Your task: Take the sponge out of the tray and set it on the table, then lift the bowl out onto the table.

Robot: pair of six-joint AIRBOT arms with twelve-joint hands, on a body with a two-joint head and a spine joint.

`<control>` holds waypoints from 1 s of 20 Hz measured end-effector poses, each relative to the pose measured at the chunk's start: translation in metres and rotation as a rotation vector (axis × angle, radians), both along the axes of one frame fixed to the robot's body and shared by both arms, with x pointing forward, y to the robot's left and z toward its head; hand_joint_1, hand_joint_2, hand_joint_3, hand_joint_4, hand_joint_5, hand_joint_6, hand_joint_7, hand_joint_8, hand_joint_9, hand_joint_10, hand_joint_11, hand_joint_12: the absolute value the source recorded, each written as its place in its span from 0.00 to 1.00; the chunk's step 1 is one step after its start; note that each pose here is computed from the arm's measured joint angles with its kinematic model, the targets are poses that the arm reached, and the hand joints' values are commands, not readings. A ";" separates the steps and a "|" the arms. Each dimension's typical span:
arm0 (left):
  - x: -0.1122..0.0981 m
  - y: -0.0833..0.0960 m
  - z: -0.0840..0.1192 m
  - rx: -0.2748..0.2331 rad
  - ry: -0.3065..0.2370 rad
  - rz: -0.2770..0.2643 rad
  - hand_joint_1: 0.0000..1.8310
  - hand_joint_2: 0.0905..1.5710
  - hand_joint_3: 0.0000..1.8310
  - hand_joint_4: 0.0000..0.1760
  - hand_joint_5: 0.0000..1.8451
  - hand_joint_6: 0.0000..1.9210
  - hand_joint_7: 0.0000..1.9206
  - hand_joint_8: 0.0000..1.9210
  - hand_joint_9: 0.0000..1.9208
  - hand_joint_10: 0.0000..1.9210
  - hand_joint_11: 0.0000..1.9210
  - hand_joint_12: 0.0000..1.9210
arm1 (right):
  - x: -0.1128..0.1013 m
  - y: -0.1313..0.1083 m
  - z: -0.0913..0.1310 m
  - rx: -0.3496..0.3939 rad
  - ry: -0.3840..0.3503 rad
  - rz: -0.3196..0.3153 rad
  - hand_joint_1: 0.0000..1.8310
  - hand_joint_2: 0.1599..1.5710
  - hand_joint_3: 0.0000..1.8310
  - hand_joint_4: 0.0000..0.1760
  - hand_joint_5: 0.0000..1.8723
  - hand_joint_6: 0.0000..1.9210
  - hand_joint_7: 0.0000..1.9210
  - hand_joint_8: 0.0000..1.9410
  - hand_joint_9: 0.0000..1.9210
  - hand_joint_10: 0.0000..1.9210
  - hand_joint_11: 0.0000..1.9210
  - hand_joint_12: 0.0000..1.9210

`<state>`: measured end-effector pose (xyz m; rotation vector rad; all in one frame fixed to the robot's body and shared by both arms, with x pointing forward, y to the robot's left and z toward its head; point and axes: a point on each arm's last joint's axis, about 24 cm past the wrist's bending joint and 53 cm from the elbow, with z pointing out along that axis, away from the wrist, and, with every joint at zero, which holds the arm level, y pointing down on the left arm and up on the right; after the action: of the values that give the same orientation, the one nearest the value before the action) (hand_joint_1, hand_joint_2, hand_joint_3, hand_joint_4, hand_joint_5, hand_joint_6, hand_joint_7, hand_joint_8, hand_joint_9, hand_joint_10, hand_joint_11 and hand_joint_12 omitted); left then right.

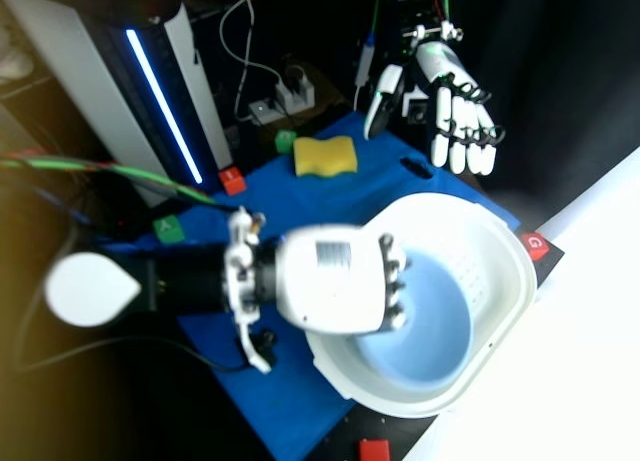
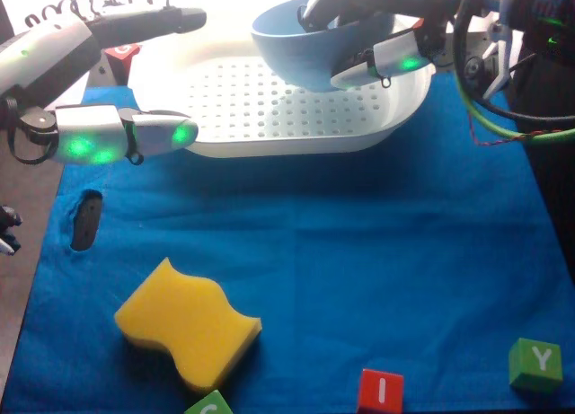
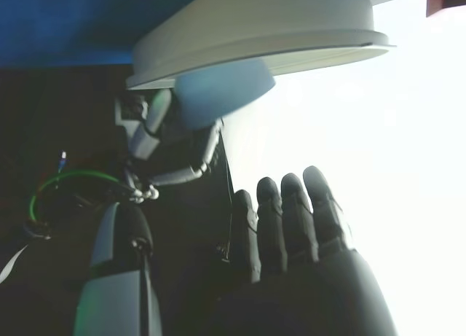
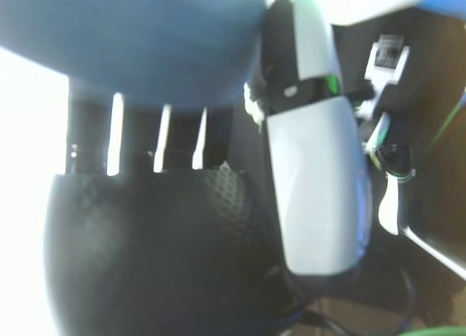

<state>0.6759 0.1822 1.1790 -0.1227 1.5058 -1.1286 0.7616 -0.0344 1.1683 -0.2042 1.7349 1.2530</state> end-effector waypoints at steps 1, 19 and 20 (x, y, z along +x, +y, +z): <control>0.000 0.000 0.000 -0.001 -0.001 0.000 0.37 0.63 0.00 0.20 0.22 0.00 0.19 0.00 0.13 0.00 0.00 0.26 | 0.000 -0.001 0.001 0.001 -0.002 0.001 0.61 0.72 0.00 0.00 0.46 0.59 0.69 0.10 0.63 0.51 0.55 0.78; -0.010 0.017 0.006 -0.044 -0.002 0.030 0.37 0.61 0.00 0.12 0.23 0.00 0.20 0.00 0.14 0.00 0.00 0.28 | -0.104 -0.052 0.073 0.127 -0.132 0.171 0.65 0.64 0.00 0.00 0.60 0.39 0.71 1.00 0.83 1.00 0.83 1.00; -0.011 0.016 0.007 -0.046 -0.006 0.027 0.37 0.60 0.00 0.11 0.23 0.00 0.20 0.00 0.15 0.00 0.00 0.28 | -0.123 -0.051 0.060 0.108 -0.111 0.212 0.65 0.63 0.00 0.00 0.61 0.36 0.66 0.73 0.72 0.89 0.68 0.97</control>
<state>0.6650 0.1986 1.1861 -0.1712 1.4692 -1.1413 0.6391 -0.0853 1.2285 -0.3952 1.5764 1.4563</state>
